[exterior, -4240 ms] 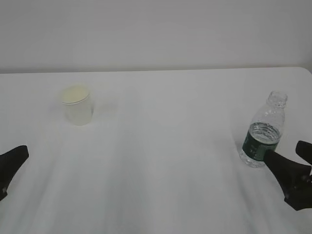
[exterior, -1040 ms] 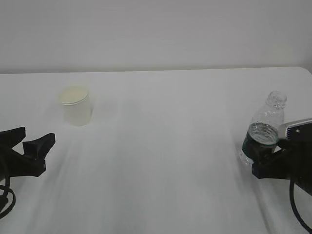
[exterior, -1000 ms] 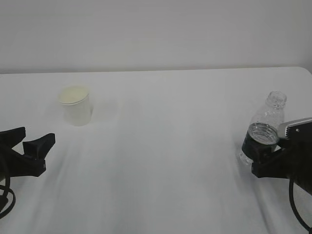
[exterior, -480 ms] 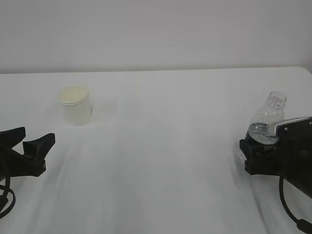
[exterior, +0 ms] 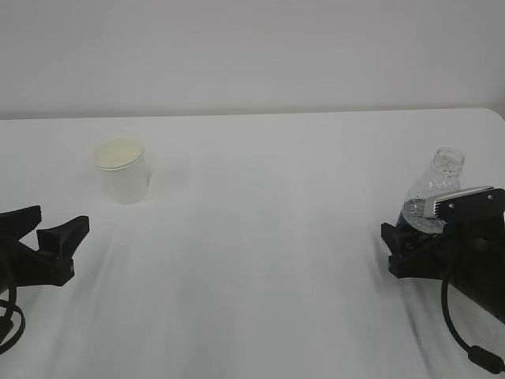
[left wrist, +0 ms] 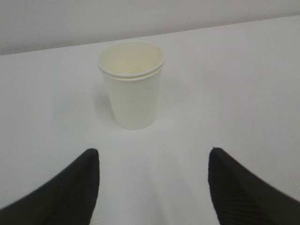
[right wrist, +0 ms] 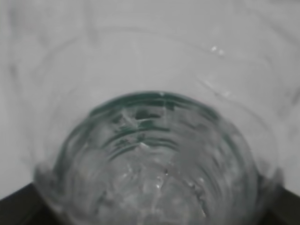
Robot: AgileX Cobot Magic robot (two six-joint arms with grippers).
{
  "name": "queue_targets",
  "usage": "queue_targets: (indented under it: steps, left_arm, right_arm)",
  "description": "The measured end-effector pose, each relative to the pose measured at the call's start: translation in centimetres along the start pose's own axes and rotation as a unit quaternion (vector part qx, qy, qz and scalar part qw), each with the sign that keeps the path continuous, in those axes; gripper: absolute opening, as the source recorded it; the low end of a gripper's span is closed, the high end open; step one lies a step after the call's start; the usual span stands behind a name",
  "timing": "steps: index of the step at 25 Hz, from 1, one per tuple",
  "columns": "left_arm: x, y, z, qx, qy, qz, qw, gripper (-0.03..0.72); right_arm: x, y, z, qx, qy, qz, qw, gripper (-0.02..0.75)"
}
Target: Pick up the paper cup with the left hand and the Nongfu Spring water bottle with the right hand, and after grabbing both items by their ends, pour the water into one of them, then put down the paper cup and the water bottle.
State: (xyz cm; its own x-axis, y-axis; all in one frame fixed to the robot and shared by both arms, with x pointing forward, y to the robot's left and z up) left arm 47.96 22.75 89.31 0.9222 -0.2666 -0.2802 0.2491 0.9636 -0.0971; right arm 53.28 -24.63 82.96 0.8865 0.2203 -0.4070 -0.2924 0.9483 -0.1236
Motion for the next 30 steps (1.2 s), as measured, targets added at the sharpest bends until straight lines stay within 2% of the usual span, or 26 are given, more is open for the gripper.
queue_targets:
  steps: [2, 9, 21, 30]
  left_arm:
    - [0.0, 0.0, 0.0, 0.0, 0.0, 0.0, 1.0, 0.524]
    - [0.0, 0.0, 0.0, 0.0, 0.0, 0.001, 1.0, 0.524]
    - [0.0, 0.2, 0.0, -0.003, -0.001, 0.009, 1.0, 0.524]
    - [0.1, 0.2, 0.1, -0.004, -0.003, 0.009, 1.0, 0.524]
  right_arm:
    - [0.0, 0.0, 0.0, 0.0, 0.0, 0.0, 1.0, 0.564]
    - [0.0, 0.0, 0.1, 0.0, -0.003, 0.0, 1.0, 0.442]
    - [-0.5, 0.2, 0.4, -0.007, -0.001, 0.008, 1.0, 0.426]
    - [-2.4, 0.0, 2.3, -0.029, -0.027, 0.003, 0.999, 0.424]
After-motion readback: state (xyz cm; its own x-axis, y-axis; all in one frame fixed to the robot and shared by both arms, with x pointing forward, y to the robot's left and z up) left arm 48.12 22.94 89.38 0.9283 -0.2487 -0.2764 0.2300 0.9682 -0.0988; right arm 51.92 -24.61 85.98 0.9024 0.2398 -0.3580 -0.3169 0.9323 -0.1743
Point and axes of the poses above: a point on each arm's last joint axis where the gripper is mounted, x pointing out along that axis toward the gripper, y along the wrist's bending axis when the last joint is at zero, z = x × y, the point moved 3 cm from there along x, pointing out along that axis toward the gripper, and after that the axes turned 4 degrees about -x, right-handed, at the moved point
